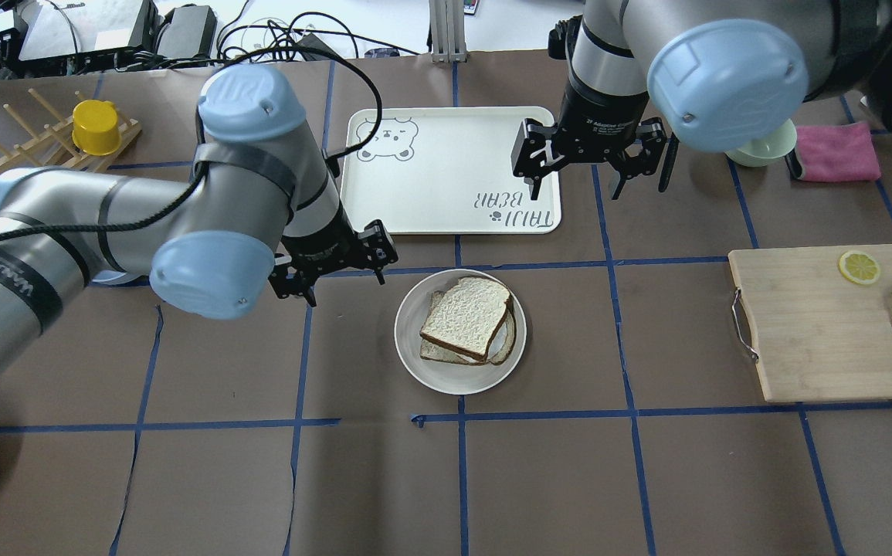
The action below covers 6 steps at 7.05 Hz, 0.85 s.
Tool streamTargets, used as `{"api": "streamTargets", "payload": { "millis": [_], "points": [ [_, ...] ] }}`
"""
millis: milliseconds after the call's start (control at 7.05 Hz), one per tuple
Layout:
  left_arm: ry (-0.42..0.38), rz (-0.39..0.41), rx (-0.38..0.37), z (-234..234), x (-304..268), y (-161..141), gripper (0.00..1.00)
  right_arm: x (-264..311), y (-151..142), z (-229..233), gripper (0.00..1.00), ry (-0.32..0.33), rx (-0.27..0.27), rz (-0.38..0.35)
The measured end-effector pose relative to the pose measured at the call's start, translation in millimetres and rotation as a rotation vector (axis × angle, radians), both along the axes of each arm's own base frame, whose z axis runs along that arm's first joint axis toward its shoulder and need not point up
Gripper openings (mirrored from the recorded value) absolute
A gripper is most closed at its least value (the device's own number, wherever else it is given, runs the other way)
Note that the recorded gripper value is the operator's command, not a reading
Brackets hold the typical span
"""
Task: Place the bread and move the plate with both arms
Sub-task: 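Raise the right gripper away while the left gripper reaches toward the plate, then grip the plate rim nearest the left gripper with the left gripper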
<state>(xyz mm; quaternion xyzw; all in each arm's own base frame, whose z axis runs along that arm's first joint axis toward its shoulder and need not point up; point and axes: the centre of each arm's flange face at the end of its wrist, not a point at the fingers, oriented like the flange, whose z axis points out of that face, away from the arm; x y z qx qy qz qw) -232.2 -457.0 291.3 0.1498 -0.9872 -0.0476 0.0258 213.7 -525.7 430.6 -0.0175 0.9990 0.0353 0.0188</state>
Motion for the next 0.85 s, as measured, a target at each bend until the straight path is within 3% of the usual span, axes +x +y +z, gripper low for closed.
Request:
{"api": "streamTargets", "payload": {
  "millis": [142,284,568,851],
  "points": [
    [0.040,0.000,0.011,-34.4,-3.9,15.1,0.97,-18.8,-2.3,3.9,1.00,0.029,0.000,0.038],
    [0.055,-0.001,0.033,-57.5,-6.3,25.6,0.83,-38.0,-6.2,8.4,1.00,0.041,-0.003,0.064],
    [0.057,-0.007,0.070,-79.9,-9.8,32.0,0.70,-56.6,-10.5,23.8,1.00,0.046,-0.021,0.090],
    [0.055,-0.011,0.088,-96.3,-12.6,31.3,0.66,-62.6,-10.1,33.2,1.00,0.044,-0.028,0.089]
  ]
}}
